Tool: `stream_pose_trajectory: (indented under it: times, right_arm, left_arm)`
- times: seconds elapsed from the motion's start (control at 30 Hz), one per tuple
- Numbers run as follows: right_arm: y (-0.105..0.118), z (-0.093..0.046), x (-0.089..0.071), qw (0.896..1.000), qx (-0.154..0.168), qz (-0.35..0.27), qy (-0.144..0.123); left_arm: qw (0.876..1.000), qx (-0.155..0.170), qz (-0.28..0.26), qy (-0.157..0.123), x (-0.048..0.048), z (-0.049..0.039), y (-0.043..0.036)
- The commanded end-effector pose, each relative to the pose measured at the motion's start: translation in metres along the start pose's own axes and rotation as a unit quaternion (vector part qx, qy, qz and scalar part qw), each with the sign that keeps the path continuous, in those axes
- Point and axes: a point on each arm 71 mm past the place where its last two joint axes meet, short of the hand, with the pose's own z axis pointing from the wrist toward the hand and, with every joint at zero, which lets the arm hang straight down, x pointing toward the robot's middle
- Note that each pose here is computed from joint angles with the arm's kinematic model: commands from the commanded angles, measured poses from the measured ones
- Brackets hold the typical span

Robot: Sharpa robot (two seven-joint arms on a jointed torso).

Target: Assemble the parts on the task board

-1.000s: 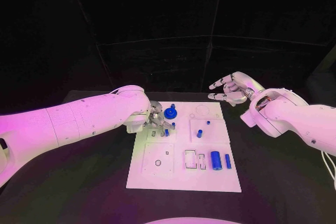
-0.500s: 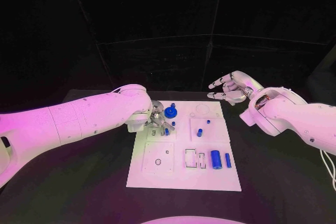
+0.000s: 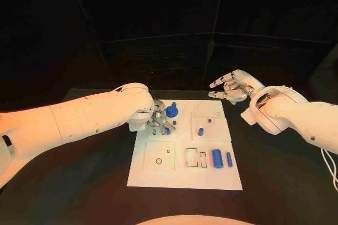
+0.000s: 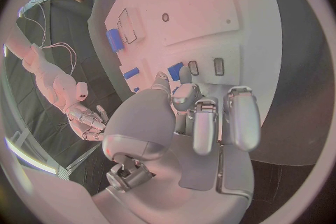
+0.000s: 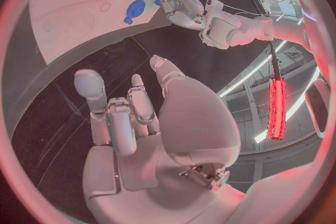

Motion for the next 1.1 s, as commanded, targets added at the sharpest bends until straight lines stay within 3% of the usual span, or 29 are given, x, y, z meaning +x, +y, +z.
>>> stream_pose_trajectory:
  times: [0.03,0.77,1.1]
  right_arm:
    - [0.0014,0.0008,-0.0001,1.000,-0.001,0.001,0.002]
    - [0.0020,0.0018,0.0018,1.000,0.002,-0.001,0.007]
    - [0.0021,0.0025,0.0023,1.000,0.002,-0.001,0.008]
  left_arm:
    - [1.000,-0.003,0.006,0.003,-0.0004,-0.0002,-0.0007]
    - [1.000,0.011,0.012,0.009,0.0009,0.0000,-0.0042]
    - [1.000,0.024,-0.007,-0.010,-0.0017,-0.0026,-0.0003]
